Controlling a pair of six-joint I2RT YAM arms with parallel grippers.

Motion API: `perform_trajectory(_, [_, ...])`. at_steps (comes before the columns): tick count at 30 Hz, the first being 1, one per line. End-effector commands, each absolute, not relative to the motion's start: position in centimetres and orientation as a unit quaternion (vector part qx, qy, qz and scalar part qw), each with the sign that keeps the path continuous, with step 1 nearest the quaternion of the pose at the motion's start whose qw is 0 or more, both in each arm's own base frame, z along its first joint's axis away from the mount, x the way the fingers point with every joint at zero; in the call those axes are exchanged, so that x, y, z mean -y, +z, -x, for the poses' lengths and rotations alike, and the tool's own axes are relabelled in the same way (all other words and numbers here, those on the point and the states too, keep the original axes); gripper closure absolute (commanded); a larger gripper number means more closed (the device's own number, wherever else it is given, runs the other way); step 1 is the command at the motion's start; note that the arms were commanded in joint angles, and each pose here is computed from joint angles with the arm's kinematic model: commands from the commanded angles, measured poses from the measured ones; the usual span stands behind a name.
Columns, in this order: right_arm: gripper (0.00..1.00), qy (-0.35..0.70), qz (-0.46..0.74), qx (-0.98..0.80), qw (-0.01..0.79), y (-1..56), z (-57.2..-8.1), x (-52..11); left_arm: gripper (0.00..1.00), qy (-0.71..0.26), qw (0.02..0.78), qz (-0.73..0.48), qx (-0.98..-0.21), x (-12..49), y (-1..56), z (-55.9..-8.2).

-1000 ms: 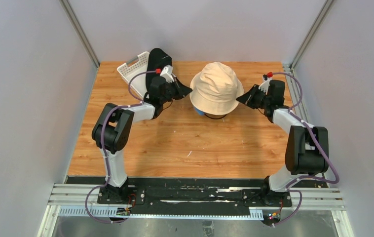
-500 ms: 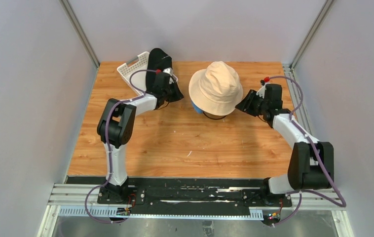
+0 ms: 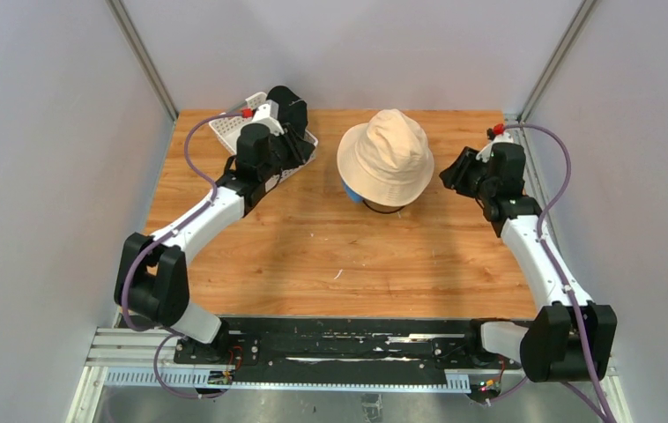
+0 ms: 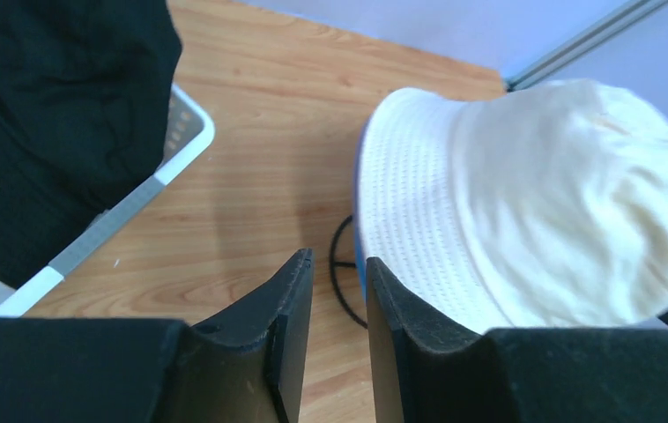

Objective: Stack the hats
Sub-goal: Adjust the hat on the hat stand.

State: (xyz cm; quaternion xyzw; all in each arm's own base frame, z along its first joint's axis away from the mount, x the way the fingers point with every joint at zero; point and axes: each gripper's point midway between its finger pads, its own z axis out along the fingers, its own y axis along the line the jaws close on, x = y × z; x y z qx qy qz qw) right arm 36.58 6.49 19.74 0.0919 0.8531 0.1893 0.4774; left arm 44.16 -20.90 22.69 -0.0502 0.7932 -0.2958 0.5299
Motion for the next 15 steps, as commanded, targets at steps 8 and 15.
perform_trajectory(8, [0.58, 0.145, -0.078, -0.834, 0.526, 22.9, -43.2, -5.6, 0.62, -0.356, 0.538, -0.038, -0.763, 28.3, 25.7, -40.6])
perform_trajectory(15, [0.58, 0.154, -0.063, -0.836, 0.523, 22.6, -46.6, -6.5, 0.62, -0.363, 0.510, -0.066, -0.777, 32.6, 23.0, -41.3])
